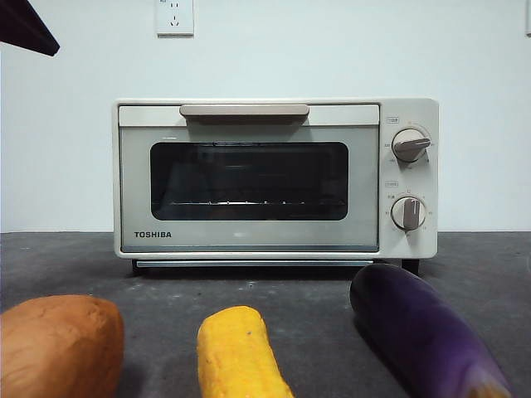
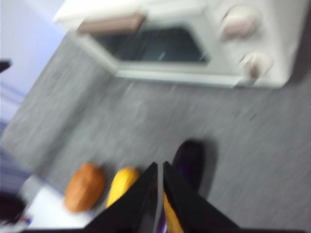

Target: Take the eggplant from the table,put the eggplant in the oven

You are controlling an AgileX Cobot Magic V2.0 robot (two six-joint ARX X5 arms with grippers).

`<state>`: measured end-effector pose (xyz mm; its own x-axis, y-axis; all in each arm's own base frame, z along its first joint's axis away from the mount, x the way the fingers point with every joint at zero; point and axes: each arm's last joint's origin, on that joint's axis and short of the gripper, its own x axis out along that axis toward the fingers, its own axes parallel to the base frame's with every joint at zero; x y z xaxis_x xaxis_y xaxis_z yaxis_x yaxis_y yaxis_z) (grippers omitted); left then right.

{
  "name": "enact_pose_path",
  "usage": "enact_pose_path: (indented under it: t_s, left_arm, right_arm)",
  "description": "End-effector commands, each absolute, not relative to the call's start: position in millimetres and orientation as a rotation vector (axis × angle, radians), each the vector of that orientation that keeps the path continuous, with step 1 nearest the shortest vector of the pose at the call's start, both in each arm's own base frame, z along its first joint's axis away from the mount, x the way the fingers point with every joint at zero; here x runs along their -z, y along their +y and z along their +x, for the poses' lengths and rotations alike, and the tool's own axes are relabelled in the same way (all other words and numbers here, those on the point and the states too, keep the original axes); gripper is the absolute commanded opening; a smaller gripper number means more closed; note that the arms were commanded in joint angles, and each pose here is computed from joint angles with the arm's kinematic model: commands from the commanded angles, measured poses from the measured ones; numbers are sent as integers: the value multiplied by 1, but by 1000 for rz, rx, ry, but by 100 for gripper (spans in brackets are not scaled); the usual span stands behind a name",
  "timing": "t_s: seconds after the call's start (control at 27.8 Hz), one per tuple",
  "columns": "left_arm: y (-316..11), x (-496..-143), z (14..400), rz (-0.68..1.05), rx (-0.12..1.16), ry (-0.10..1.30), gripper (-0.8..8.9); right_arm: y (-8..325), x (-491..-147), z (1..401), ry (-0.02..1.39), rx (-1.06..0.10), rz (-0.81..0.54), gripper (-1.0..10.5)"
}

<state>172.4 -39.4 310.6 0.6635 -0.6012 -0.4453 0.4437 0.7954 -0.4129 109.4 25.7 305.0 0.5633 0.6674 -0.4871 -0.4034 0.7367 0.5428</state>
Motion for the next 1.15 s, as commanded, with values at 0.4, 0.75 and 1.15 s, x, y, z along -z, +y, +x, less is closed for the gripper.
enact_pose_path:
  t_s: [0.4, 0.75, 1.15]
  left_arm:
    - [-42, -317, 174, -255, 624, 573, 7]
    - [-42, -317, 174, -255, 623, 574, 7]
    - [-42, -314, 172, -261, 618, 606, 7]
  right_arm:
    - [58, -280, 106, 1165, -691, 276, 273]
    - [112, -260, 113, 1258, -541, 61, 385]
    - [175, -208, 137, 1359, -404, -18, 384]
